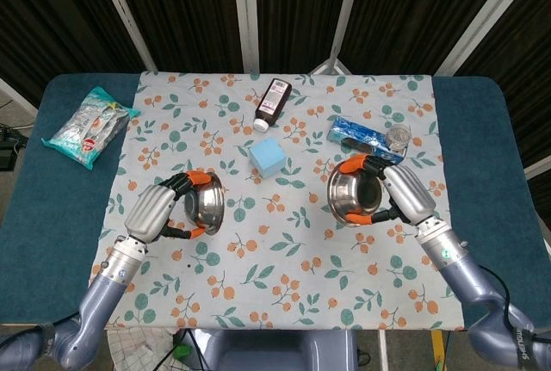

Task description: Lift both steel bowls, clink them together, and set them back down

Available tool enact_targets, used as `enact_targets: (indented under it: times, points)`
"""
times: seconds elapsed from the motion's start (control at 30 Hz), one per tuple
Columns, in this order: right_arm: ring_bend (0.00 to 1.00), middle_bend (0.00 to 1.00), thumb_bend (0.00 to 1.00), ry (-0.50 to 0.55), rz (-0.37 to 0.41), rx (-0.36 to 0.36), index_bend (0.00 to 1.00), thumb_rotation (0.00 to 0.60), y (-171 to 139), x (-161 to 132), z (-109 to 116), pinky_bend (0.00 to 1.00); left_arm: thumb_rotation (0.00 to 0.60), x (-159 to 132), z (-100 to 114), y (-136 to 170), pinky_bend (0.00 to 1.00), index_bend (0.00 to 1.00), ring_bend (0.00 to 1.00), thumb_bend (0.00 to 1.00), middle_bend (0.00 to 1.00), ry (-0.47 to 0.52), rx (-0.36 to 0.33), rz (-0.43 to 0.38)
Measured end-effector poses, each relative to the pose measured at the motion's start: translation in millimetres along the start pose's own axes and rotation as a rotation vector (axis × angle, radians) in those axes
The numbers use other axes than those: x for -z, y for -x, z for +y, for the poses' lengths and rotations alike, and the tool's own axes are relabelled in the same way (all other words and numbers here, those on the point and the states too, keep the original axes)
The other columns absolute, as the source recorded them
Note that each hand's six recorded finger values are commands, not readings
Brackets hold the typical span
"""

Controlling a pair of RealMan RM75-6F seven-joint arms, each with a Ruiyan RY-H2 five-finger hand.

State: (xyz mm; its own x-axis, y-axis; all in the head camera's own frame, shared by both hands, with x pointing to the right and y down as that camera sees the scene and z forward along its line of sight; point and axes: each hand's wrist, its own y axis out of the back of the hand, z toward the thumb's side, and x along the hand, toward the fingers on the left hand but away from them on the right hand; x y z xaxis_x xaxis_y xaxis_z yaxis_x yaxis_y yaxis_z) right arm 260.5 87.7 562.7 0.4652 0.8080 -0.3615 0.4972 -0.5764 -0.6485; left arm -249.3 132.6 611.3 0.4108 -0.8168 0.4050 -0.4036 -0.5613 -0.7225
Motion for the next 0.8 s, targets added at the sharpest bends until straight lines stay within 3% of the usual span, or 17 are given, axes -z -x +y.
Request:
enact_targets:
  times: [0.2,0.4,0.6,0.8]
  points:
    - [0.48,0.37,0.16,-0.296,0.034,-0.060,0.56,0.600,-13.7,-0.5,-16.8,0.50,0.600,19.5,-5.7,6.4,0.38,0.35,0.22,0.04,0.26,-0.072,0.190,0.194]
    - [0.48,0.37,0.16,-0.484,0.070,-0.114,0.56,0.600,-21.9,4.9,-49.7,0.50,0.600,14.1,-11.0,7.2,0.38,0.34,0.22,0.04,0.26,-0.171,0.328,0.274]
    - [0.48,0.37,0.16,-0.525,0.065,-0.197,0.56,0.600,-25.4,14.8,-79.6,0.50,0.600,6.1,-20.2,2.0,0.38,0.32,0.22,0.04,0.22,-0.192,0.393,0.302]
    - [0.48,0.37,0.16,-0.523,0.029,-0.268,0.56,0.600,-18.2,26.5,-105.4,0.49,0.600,2.5,-34.1,-10.8,0.37,0.29,0.19,0.04,0.19,-0.189,0.405,0.302]
